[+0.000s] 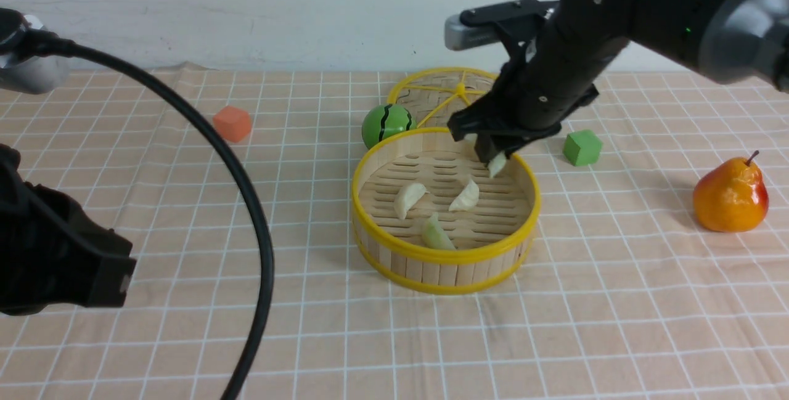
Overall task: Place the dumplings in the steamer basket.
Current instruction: Use the right arm to put the dumpling into the steamer
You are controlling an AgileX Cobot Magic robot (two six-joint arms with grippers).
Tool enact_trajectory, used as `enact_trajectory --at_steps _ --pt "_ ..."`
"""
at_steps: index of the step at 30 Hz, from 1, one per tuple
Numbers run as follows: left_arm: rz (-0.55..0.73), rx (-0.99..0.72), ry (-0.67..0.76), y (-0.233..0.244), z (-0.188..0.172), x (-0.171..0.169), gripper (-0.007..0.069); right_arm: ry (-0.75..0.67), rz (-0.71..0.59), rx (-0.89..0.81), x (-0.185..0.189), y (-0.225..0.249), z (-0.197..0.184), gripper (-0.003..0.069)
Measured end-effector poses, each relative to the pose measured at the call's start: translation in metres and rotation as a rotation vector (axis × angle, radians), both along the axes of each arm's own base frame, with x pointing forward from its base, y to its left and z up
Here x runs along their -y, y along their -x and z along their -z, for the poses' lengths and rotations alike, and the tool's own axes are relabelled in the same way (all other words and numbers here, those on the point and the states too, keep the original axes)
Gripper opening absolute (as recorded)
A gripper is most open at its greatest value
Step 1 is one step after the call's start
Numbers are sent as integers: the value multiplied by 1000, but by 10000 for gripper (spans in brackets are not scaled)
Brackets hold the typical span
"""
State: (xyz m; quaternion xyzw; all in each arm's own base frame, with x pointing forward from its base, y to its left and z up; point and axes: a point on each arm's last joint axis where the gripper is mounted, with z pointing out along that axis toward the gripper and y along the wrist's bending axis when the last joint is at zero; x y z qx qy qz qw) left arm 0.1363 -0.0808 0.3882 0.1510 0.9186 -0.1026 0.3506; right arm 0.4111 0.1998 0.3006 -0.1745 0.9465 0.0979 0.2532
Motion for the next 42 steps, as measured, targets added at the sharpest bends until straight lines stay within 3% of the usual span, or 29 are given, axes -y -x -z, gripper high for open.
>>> enact_trajectory --at_steps 8,12,24,35,42 --pt "0 -4 -2 0 0 0 11 102 56 -58 -6 -44 56 204" --pt "-2 -14 -9 1 1 -1 13 161 104 -142 2 -44 67 204" --pt "0 3 2 0 0 0 16 135 10 -247 -8 -35 76 206" --pt "0 4 1 0 0 0 18 134 -53 -273 -20 -28 85 351" --pt "-14 26 -33 -2 0 -3 18 120 -70 -229 -18 -24 62 353"
